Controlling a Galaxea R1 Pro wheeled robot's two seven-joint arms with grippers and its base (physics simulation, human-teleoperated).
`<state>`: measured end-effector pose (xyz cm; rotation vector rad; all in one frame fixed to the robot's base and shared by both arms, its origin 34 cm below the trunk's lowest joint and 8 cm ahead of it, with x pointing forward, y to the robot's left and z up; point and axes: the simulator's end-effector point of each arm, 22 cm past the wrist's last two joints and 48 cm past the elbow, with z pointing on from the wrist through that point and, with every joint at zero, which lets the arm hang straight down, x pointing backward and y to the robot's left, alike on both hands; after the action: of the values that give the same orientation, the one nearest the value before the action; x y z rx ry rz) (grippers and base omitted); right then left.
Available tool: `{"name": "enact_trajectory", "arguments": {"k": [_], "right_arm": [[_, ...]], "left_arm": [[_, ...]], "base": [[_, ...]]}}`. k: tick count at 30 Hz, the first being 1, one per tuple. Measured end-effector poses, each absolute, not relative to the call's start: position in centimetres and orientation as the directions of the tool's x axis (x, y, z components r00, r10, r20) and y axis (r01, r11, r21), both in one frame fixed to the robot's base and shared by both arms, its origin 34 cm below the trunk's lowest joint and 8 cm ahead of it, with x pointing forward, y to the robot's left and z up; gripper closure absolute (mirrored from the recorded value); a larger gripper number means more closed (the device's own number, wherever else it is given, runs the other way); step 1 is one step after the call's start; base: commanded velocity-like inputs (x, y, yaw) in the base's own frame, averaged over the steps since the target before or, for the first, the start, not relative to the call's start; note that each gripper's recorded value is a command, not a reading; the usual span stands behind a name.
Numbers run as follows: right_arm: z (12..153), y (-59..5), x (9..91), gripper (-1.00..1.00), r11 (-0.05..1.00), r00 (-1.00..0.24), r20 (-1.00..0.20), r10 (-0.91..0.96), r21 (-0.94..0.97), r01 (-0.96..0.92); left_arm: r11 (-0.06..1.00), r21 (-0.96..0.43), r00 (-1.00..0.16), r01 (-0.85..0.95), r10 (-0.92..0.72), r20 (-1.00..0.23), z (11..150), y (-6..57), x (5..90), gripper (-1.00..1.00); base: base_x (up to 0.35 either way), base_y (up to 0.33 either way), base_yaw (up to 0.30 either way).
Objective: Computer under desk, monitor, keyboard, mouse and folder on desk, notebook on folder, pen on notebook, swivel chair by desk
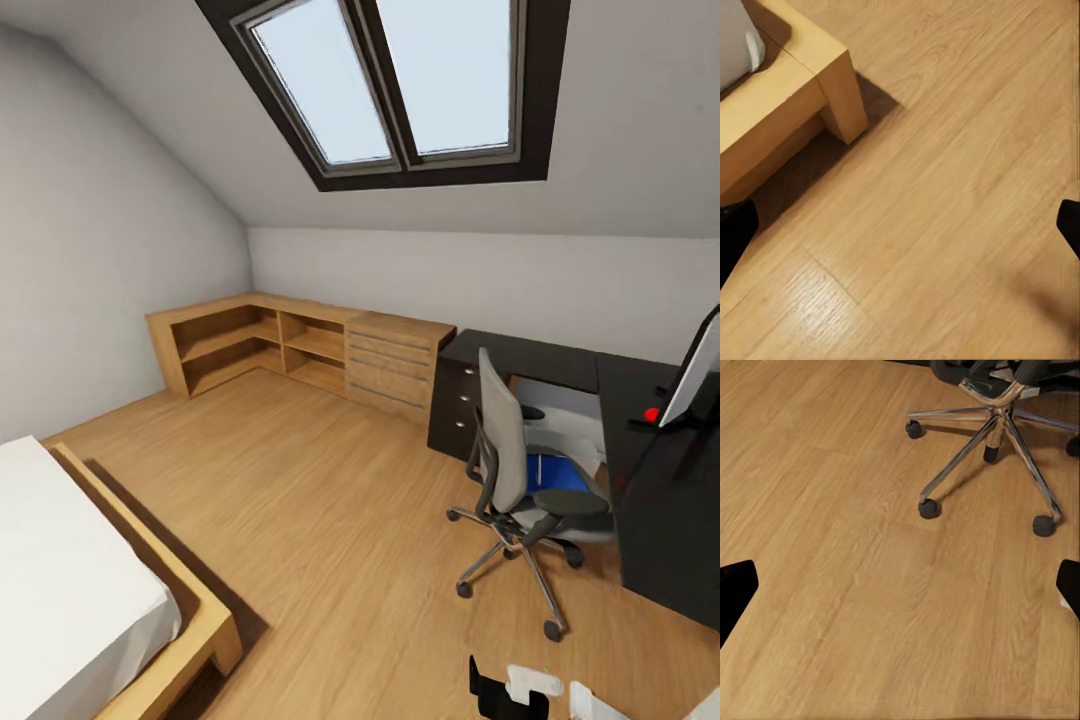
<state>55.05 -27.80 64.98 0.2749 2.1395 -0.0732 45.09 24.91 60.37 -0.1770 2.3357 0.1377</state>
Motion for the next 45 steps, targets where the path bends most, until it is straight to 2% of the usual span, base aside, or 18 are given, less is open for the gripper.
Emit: {"name": "enact_trajectory", "arguments": {"k": [30,45], "right_arm": [[60.8,-27.5,54.5,-1.0,0.975,-0.545,-0.823,0.162,0.048,0.217],[58.9,-27.8,54.8,-1.0,0.974,-0.525,-0.836,0.16,0.049,0.219]], "left_arm": [[0.982,0.028,-0.681,-0.185,-0.108,-0.724,57.1,23.8,45.7,-1.0],[0.968,0.08,-0.68,-0.237,-0.107,-0.726,54.8,25.4,45.4,-1.0]], "base": [[0.001,0.001,-0.289],[0.0,0.0,-0.292]]}}
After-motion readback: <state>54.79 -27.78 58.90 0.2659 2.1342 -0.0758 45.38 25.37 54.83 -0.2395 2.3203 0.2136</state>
